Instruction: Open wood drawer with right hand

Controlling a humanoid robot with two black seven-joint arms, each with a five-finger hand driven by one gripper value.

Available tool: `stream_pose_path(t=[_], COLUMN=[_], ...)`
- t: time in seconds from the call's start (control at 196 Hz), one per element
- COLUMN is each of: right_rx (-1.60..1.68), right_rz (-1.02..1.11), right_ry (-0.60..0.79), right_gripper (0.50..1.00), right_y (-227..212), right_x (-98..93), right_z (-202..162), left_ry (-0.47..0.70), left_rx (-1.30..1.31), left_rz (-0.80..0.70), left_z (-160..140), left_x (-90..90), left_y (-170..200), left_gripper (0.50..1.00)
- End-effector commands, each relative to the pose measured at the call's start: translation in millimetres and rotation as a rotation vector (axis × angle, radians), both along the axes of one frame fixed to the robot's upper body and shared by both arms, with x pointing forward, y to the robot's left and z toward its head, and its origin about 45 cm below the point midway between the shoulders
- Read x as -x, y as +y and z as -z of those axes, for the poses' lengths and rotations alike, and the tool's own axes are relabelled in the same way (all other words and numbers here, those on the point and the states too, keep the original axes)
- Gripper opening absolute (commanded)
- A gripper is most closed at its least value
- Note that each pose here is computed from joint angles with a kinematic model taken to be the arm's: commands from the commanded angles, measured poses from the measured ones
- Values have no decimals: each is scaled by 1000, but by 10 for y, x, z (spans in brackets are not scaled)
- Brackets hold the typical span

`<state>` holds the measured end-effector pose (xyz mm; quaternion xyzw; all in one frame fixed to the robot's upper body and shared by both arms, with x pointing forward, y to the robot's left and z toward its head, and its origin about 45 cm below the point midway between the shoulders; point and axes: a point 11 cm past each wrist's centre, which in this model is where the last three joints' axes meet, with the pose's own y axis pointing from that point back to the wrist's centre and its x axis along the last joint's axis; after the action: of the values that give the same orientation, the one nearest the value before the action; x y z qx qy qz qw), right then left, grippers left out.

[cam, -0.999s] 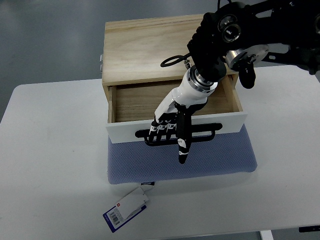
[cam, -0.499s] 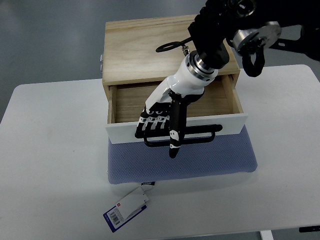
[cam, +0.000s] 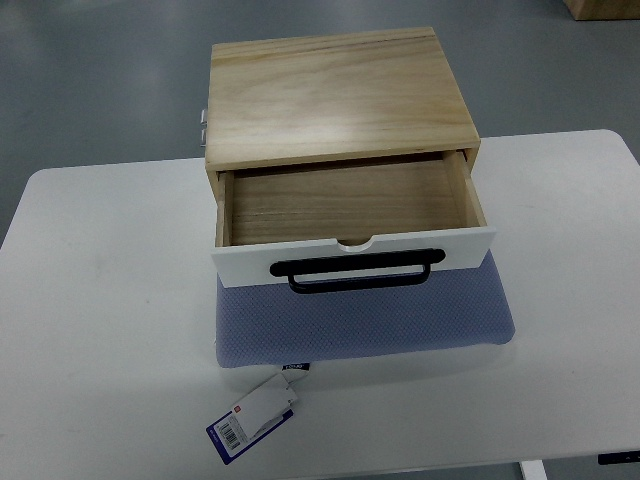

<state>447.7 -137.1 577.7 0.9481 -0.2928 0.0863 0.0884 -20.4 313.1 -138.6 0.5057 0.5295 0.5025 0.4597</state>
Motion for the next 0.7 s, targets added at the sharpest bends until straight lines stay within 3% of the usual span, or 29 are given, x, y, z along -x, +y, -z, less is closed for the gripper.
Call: stream_pose_path(t=[0.0, 0.087, 0.153, 0.336, 0.474, 0.525, 0.53, 0.54, 0.622, 0.627, 0.693], right_rx=[-225, -428, -575, -851, -1070, -1071, -1135, -1146, -1171, -1200, -1224], right_rz=[165, 304, 425, 647, 793, 793, 823, 829, 838, 851, 854], right_ry=[9, 43, 83, 209, 334, 335, 383, 393, 420, 454, 490], right_gripper=[944, 944, 944, 946, 946, 946, 946, 946, 946, 946, 946], right_y=[-491, -905, -1219, -1719, -1982, -1983, -1990, -1994, -1966, -1941, -1898], right_x=[-304, -523, -664, -829, -849, -849, -828, -820, -801, -761, -702], right_z=[-44, 156, 507, 1456, 2168, 2169, 2402, 2449, 2573, 2744, 2946], left_ry=[0, 0, 0, 0, 0, 0, 0, 0, 0, 0, 0], left_rx=[2, 2, 2, 6, 6, 6, 6, 6, 6, 6, 6], left_rz=[1, 1, 1, 2, 3, 3, 2, 3, 3, 3, 2], left_z=[0, 0, 0, 1, 1, 1, 1, 1, 1, 1, 1], left_x=[1, 1, 1, 0, 1, 1, 0, 1, 1, 1, 0], left_y=[-5, -5, -5, -21, -21, -21, -21, -21, -21, -21, -21], left_gripper=[1000, 1000, 1000, 1000, 1000, 1000, 1000, 1000, 1000, 1000, 1000])
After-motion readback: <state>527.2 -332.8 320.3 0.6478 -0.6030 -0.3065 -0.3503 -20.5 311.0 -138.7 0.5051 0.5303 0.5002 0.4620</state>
